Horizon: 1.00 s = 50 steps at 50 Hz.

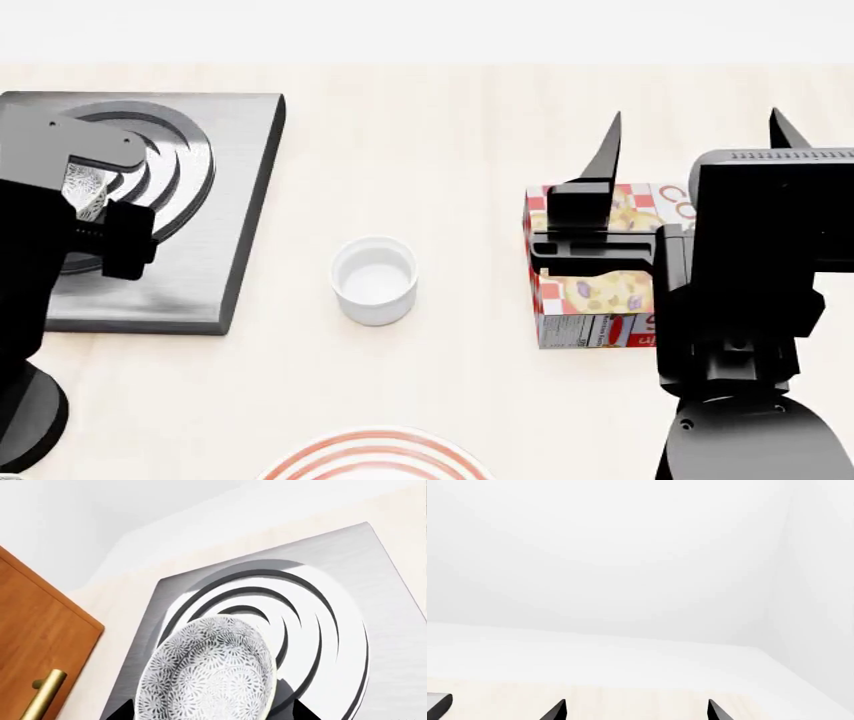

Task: Pick the akita bowl on the stove and place it on the plate.

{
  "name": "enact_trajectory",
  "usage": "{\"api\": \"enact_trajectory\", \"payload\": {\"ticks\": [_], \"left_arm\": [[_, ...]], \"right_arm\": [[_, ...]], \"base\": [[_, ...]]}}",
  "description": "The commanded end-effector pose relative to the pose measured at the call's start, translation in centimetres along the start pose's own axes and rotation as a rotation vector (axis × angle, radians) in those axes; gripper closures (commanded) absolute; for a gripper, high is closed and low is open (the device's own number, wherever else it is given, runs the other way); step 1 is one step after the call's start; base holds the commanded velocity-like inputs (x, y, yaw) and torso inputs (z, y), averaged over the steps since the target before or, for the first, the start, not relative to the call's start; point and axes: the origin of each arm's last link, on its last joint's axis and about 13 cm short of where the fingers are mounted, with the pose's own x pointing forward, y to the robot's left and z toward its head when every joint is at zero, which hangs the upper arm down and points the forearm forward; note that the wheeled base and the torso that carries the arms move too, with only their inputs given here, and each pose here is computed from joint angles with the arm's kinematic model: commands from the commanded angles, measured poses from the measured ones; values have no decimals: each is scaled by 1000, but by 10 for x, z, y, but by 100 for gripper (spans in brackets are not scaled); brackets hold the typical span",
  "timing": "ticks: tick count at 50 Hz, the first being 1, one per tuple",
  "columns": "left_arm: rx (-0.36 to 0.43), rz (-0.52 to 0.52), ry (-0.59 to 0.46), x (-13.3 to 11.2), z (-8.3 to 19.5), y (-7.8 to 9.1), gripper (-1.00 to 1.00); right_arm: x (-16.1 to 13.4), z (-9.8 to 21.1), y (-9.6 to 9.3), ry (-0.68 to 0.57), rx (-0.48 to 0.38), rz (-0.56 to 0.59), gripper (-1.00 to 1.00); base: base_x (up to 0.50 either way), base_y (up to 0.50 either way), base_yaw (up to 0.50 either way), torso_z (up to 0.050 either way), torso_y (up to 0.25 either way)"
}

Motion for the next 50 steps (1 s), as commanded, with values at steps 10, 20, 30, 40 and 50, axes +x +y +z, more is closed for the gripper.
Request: {"api": "enact_trajectory", "payload": {"ticks": [10, 20, 30, 40, 50], "left_arm": [[16, -22, 1, 1, -4, 2, -100], [21, -21, 7, 2, -5, 5, -100], [21, -21, 13, 3, -8, 5, -100], [20, -19, 17, 4, -9, 7, -100], [25, -20, 19, 4, -12, 7, -100]], "right_arm": [[0, -1, 0, 0, -1, 0, -100], [0, 0, 0, 0, -1, 0, -100], [0, -1, 0, 1, -1, 1, -100], [0, 0, 0, 0, -1, 1, -100], [0, -1, 0, 0, -2, 2, -100]], "base": [[0, 0, 0, 0, 0], [0, 0, 0, 0, 0], [0, 0, 0, 0, 0], [0, 0, 0, 0, 0], [0, 0, 0, 0, 0]]}}
